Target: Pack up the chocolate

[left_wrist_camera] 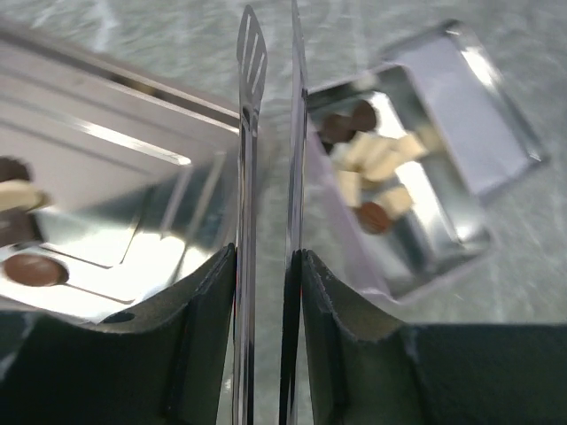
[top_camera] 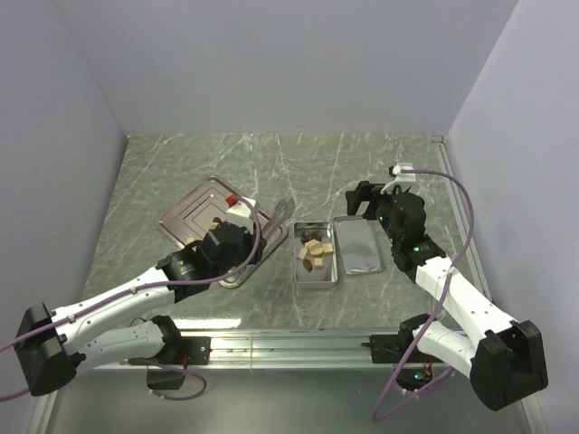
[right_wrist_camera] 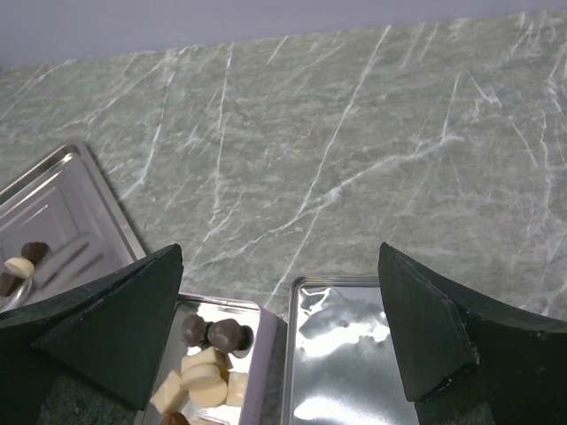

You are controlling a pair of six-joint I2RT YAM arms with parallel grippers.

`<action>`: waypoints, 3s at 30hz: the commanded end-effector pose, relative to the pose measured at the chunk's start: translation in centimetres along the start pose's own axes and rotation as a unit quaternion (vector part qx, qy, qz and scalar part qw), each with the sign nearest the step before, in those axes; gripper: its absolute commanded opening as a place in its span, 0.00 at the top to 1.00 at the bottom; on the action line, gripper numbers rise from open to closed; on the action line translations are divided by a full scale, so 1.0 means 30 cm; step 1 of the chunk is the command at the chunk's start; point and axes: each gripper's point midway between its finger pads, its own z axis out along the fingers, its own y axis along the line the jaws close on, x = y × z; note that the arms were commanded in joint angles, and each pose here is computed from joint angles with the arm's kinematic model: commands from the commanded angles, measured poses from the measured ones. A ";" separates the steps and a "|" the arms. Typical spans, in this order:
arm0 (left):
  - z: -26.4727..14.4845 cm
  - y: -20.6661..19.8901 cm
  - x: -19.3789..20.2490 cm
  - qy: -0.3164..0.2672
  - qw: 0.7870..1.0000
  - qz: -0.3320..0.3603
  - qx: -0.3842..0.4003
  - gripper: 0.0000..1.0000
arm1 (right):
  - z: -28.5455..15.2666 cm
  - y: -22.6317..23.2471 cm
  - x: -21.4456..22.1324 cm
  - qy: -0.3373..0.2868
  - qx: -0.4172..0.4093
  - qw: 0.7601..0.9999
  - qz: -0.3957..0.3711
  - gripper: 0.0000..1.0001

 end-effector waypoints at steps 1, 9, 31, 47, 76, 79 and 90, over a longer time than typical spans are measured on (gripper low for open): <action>0.031 0.059 -0.030 -0.016 0.999 -0.033 -0.007 0.60 | -0.008 0.016 -0.088 -0.037 -0.005 0.999 0.004 0.03; -0.025 0.375 -0.056 -0.041 0.981 -0.105 -0.159 0.59 | -0.007 0.017 -0.091 -0.039 -0.005 0.999 0.002 0.03; -0.194 0.411 0.003 -0.032 0.943 -0.143 -0.298 0.56 | 0.002 0.015 -0.094 -0.038 -0.002 0.999 0.000 0.03; -0.135 0.402 0.059 0.003 0.942 -0.129 -0.309 0.53 | 0.003 0.016 -0.092 -0.036 -0.003 0.999 0.000 0.03; -0.050 0.406 0.149 0.066 0.944 -0.111 -0.304 0.53 | 0.007 0.013 -0.091 -0.034 0.000 0.999 -0.001 0.03; -0.046 0.401 0.156 0.072 0.945 -0.110 -0.300 0.57 | 0.007 0.013 -0.089 -0.034 0.000 0.999 -0.001 0.03; -0.030 0.388 0.172 0.085 0.945 -0.101 -0.298 0.58 | 0.006 0.013 -0.090 -0.034 0.000 0.999 -0.001 0.03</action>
